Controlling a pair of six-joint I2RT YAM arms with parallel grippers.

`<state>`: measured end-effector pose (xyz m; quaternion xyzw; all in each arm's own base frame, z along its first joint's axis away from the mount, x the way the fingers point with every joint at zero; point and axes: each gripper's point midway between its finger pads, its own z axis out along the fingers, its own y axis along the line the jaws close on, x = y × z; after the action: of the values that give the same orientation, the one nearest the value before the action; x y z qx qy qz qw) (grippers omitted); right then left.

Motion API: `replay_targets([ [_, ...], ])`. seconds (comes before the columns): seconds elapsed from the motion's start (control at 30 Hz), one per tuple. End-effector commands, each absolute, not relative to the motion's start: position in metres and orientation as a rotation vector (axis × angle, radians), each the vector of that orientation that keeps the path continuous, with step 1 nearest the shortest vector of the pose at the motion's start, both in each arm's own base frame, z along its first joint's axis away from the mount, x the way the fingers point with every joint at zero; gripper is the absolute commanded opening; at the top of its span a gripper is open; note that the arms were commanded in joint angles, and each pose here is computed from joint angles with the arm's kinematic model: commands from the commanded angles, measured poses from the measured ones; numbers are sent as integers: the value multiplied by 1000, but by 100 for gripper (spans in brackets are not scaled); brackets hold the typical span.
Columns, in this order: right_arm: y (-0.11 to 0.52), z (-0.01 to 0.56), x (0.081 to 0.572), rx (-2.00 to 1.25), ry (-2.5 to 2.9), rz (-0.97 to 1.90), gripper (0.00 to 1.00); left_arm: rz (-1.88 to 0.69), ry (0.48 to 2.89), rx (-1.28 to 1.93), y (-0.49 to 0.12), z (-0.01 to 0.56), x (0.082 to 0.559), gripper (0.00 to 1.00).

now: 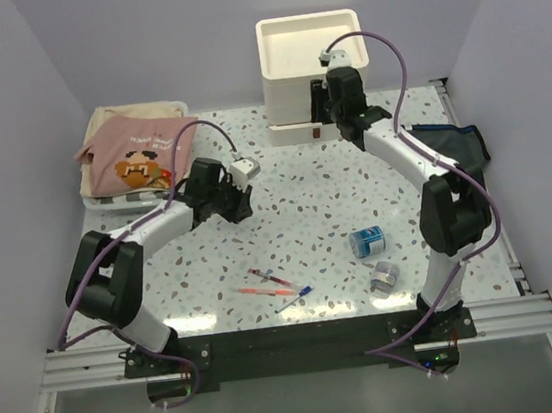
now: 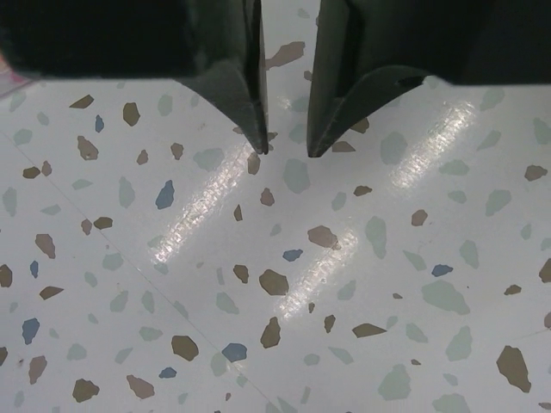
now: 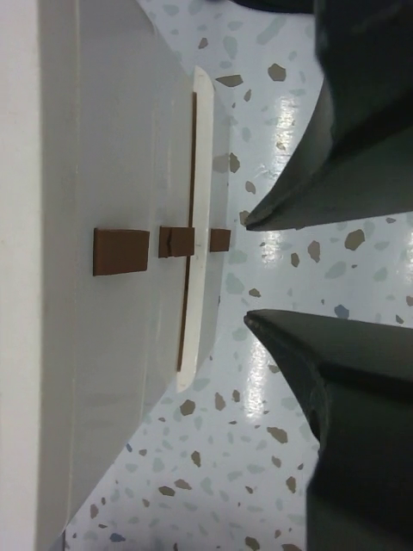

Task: Sort the stationery into containers
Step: Open the drawer in the storage box.

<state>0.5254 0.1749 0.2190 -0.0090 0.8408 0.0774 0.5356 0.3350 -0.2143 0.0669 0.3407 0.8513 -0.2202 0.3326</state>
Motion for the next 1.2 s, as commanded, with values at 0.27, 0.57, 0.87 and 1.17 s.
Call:
replay_targets([
  [0.27, 194, 248, 573, -21, 1877, 215, 51, -586, 2165, 870, -218, 84, 344, 46],
  [0.57, 190, 253, 585, -5, 1844, 168, 46, -597, 2164, 864, -220, 83, 345, 47],
  [0.87, 184, 246, 596, 11, 1843, 127, 43, -606, 2163, 862, -222, 84, 347, 47],
  [1.17, 176, 232, 598, 36, 1876, 100, 41, -612, 2172, 861, -224, 82, 349, 47],
])
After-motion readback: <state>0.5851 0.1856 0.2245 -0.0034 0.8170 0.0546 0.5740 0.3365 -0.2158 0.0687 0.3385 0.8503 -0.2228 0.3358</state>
